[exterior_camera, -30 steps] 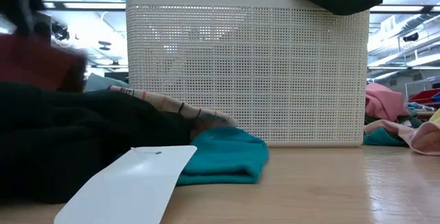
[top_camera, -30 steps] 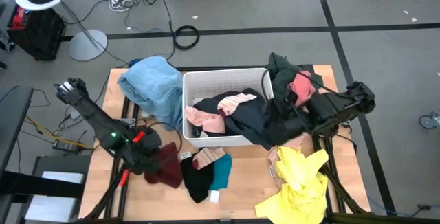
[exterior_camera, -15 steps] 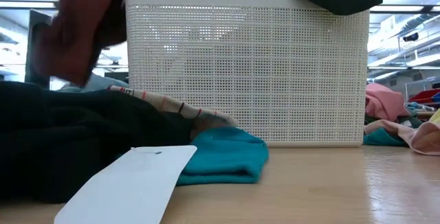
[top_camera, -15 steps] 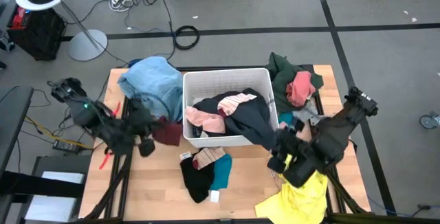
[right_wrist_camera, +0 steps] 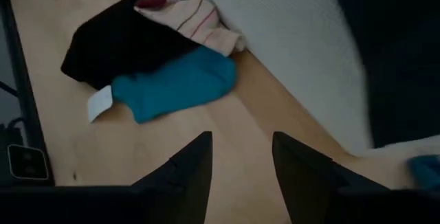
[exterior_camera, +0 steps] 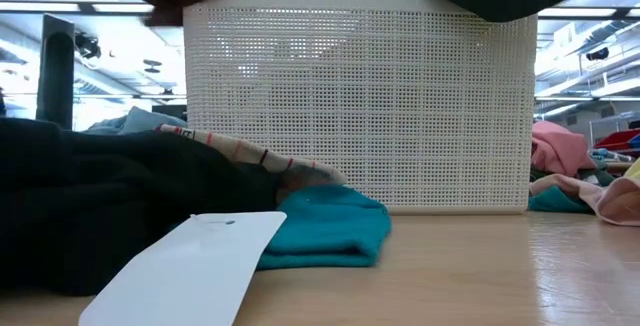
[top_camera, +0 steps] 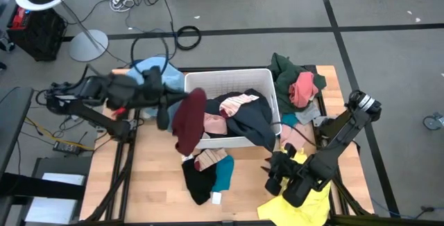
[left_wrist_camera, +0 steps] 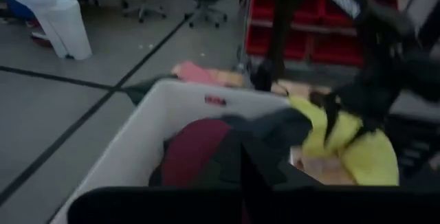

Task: Sort clothes
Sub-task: Put the red underwear into the laundry bin

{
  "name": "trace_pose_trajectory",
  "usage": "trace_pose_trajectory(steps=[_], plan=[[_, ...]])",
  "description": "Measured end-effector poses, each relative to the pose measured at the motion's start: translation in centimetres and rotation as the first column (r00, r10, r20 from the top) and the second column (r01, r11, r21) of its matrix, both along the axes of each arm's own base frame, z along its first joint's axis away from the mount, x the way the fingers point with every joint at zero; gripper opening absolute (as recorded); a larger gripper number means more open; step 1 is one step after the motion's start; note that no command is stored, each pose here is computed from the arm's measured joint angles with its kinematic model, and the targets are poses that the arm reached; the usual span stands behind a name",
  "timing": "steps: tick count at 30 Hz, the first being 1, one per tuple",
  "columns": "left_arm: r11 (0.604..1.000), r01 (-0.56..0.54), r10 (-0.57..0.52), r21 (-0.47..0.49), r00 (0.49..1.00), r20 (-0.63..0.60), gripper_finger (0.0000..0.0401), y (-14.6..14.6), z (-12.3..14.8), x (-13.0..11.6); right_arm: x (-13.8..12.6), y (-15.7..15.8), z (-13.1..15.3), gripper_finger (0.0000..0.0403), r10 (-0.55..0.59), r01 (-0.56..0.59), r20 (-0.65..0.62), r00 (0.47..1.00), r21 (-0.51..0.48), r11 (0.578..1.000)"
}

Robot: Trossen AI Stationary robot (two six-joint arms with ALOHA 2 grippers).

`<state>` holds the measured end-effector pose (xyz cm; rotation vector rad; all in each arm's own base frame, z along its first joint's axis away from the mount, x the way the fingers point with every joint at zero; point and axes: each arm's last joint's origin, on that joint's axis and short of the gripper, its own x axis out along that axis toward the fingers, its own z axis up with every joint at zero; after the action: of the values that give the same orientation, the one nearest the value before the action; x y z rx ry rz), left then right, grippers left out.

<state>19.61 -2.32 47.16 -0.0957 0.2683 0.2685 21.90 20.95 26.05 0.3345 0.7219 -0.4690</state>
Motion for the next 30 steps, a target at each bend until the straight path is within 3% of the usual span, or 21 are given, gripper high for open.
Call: trace_pose_trajectory(steps=[12,26,30], plan=[[1.000,0.015,-0.015,-0.005,1.000,-0.003,0.0001,5.0,-1.7,6.2,0.0,-0.1,-2.8,0.0138,-0.002,0.001,0.027,1.000,0.031,1.000],[0.998,0.045,-0.055,-0.048,0.972,-0.230,0.0003,7.2,-7.9,13.1,0.4,-0.5,-2.9,0.0128,0.025,-0.025,0.010,1.000,-0.009,1.000],[0.991,0.069,-0.098,-0.111,0.954,-0.283,0.0028,7.4,-10.1,14.9,0.3,-0.5,-2.9,0.0125,0.031,-0.031,0.006,0.999,-0.011,0.999]])
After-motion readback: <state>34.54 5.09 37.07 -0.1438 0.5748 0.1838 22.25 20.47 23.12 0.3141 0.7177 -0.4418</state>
